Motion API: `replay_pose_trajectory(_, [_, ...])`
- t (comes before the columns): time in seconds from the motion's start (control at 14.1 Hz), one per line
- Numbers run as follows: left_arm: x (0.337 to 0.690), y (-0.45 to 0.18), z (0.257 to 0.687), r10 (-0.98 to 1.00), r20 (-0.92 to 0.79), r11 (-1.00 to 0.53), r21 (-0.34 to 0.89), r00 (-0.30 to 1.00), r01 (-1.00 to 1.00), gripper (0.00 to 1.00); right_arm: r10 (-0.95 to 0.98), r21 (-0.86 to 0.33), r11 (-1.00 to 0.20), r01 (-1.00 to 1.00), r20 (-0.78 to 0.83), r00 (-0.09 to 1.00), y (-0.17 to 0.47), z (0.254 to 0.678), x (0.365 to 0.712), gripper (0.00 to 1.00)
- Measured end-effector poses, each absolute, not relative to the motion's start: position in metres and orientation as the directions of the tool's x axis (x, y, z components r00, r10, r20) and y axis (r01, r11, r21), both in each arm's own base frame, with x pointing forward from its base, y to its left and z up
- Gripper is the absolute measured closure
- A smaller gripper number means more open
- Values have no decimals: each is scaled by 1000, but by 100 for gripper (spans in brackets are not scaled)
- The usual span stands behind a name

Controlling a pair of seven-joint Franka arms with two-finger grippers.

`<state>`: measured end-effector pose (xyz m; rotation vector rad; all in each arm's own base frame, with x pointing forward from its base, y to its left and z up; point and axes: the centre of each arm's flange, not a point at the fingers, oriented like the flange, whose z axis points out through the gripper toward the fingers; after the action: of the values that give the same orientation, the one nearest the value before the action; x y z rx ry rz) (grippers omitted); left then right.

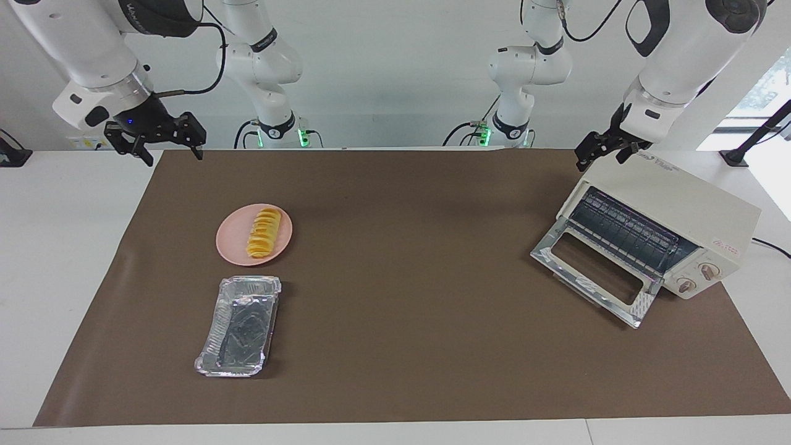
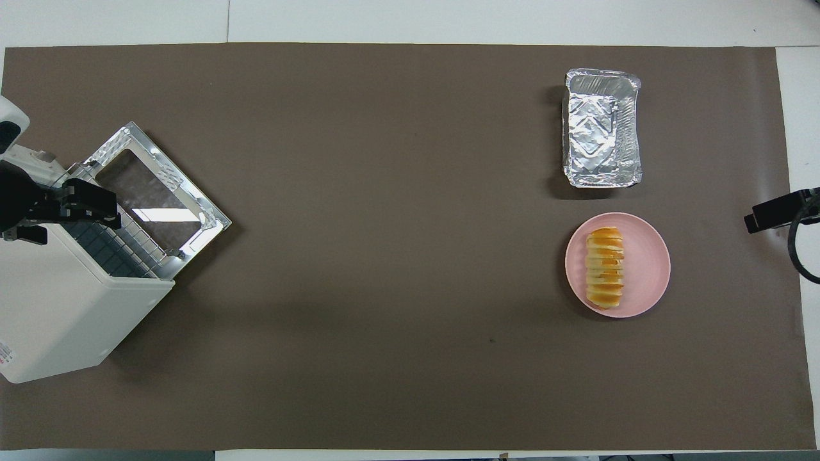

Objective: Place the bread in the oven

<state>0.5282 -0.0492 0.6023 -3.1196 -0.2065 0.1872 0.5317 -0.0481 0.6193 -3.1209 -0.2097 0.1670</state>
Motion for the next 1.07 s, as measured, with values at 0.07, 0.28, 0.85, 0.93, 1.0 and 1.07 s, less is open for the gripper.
replay_pose_trajectory(0.07, [528,-49,602,132,-118,-991,-17,984,131,0,134,-16,-991,133,-106,985,-48,619,532,0])
replay_pose_trajectory(0.28, [528,-49,602,132,-118,-991,-17,984,131,0,134,-16,-991,133,-106,985,-48,619,532,0])
replay_pose_trajectory(0.85, [528,-49,602,132,-118,-991,-17,984,131,0,143,-22,-990,142,-138,980,-43,600,524,0])
replay_pose_trajectory(0.93, [528,-49,602,132,-118,-991,-17,984,131,0,146,-19,-989,145,-131,981,-40,588,520,0])
replay_pose_trajectory(1.0, [528,-49,602,132,-118,-991,-17,984,131,0,143,-14,-990,143,-120,982,-38,573,515,0])
replay_pose_trajectory(1.07, [528,-49,602,132,-118,-991,-17,984,131,0,130,-8,-992,130,-110,985,-34,554,506,0])
